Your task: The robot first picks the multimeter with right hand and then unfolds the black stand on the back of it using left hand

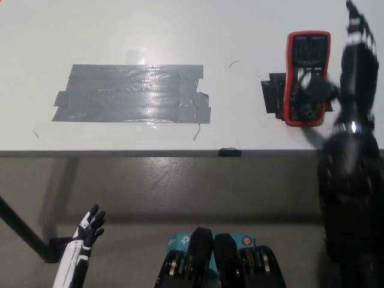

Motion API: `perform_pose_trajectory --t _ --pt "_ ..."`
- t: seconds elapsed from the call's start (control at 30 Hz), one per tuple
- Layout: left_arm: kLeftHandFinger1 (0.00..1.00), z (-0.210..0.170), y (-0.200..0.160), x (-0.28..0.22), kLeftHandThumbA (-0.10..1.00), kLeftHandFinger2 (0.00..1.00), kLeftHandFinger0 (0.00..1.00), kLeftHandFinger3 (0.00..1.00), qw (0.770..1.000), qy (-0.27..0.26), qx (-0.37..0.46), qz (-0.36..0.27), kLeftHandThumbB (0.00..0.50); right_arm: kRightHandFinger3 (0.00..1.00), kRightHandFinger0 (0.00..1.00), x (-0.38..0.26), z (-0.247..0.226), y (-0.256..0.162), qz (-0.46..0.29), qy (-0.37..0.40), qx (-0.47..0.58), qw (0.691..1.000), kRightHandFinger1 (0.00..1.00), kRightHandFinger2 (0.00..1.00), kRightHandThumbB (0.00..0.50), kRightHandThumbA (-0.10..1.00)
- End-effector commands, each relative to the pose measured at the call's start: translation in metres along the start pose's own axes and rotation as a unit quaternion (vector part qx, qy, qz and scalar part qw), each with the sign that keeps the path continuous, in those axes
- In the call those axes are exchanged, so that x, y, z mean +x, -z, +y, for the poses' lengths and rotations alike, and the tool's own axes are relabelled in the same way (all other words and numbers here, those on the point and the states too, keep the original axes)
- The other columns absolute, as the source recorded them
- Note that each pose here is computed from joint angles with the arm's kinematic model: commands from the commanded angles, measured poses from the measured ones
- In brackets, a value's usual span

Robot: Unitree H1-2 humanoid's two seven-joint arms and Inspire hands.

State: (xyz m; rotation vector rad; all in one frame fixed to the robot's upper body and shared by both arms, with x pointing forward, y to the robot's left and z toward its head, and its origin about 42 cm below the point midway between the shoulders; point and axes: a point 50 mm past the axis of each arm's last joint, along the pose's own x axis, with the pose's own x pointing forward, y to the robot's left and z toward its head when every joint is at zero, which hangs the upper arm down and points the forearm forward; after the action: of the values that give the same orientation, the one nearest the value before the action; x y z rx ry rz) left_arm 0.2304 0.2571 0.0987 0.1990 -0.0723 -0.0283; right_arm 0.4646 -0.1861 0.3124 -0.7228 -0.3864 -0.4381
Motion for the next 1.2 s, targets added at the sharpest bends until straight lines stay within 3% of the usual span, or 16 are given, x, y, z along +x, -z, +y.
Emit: perform_pose_trajectory --t 0.0,0.3,0.47,0.57,0.93,1.17 --pt "1.0 0.007 -0.008 -0.004 0.99 1.0 1.0 1.0 0.999 0.012 0.008 -0.032 0.082 1.0 1.0 0.041 -0.009 -0.028 0.035 0.083 -0.036 0.995 1.0 1.0 0.452 1.0" --pt "1.0 0.009 -0.007 -0.004 0.98 1.0 1.0 1.0 0.999 0.012 0.011 -0.032 0.08 1.0 1.0 0.071 0.013 -0.042 0.075 0.065 -0.023 0.995 1.0 1.0 0.458 1.0" --pt "1.0 0.01 -0.006 -0.003 0.99 1.0 1.0 1.0 0.999 0.012 0.02 -0.034 0.078 1.0 1.0 0.078 0.022 -0.05 0.094 0.032 0.007 0.995 1.0 1.0 0.407 1.0" --pt "1.0 0.01 -0.006 -0.002 0.97 1.0 1.0 1.0 0.999 0.011 0.013 -0.035 0.062 1.0 1.0 0.08 0.029 -0.053 0.11 0.017 0.023 0.994 1.0 1.0 0.401 1.0" --pt "1.0 0.01 -0.006 -0.003 0.95 1.0 1.0 1.0 0.999 0.015 0.011 -0.032 0.046 1.0 1.0 0.075 0.051 -0.047 0.176 -0.012 0.105 0.979 1.0 1.0 0.39 1.0" --pt "1.0 0.009 -0.007 -0.004 0.93 1.0 1.0 1.0 0.999 0.012 0.006 -0.032 0.042 1.0 1.0 0.071 0.061 -0.033 0.205 0.005 0.078 0.976 1.0 1.0 0.372 1.0"
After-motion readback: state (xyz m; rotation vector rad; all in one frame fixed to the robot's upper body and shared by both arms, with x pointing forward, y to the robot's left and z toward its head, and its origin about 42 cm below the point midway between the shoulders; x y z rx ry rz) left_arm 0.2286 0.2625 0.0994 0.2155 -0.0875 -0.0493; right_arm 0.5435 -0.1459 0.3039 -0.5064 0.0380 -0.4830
